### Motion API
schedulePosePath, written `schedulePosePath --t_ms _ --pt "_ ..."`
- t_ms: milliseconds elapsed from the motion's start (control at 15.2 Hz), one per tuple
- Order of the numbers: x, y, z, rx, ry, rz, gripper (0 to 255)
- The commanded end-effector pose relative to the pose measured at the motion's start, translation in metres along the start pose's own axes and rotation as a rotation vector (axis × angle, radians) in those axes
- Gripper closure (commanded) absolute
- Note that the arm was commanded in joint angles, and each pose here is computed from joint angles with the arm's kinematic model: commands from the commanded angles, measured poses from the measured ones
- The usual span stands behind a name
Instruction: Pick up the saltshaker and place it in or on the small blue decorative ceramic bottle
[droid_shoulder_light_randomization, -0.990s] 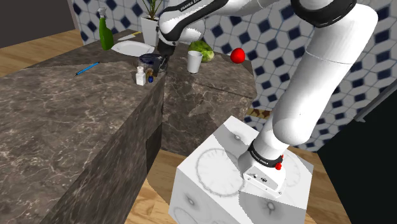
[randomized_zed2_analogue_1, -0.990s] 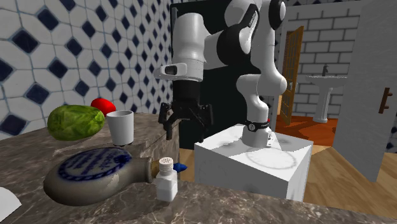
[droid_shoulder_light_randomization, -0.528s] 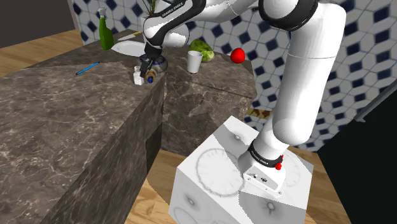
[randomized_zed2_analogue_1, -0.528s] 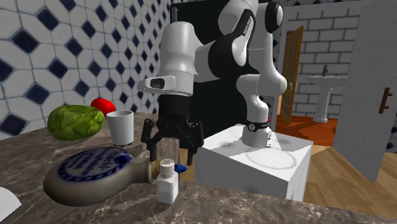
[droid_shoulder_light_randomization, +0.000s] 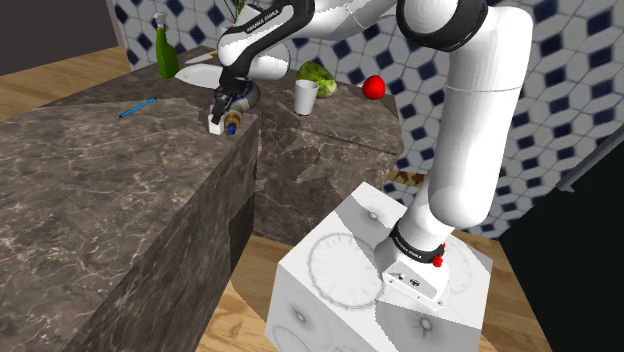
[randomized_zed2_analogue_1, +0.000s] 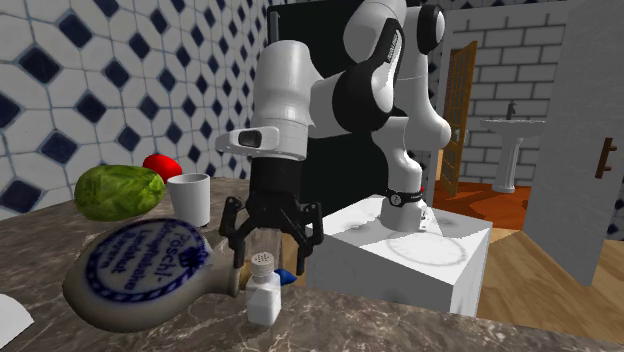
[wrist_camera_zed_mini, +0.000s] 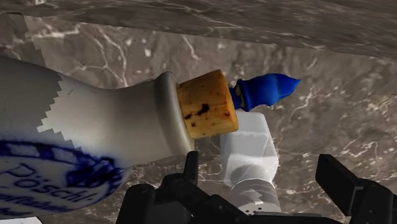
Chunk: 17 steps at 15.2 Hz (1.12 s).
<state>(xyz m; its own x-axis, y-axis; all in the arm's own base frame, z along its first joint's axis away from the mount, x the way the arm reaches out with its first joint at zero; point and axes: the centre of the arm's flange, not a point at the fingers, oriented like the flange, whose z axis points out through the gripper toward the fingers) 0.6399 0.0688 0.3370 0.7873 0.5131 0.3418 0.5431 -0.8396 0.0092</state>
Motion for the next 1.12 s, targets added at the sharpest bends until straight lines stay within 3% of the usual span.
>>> schedulePosePath --t_ms 0,264,330,1056 --pt "-0.013 0.01 0.019 0.005 -0.035 0.021 0" --pt "-0.013 0.01 0.019 0.005 -0.035 0.021 0" --pt "-0.012 0.009 0.016 0.005 -0.035 0.021 255" --pt "-0.01 0.01 0.009 0.005 -0.035 0.021 255"
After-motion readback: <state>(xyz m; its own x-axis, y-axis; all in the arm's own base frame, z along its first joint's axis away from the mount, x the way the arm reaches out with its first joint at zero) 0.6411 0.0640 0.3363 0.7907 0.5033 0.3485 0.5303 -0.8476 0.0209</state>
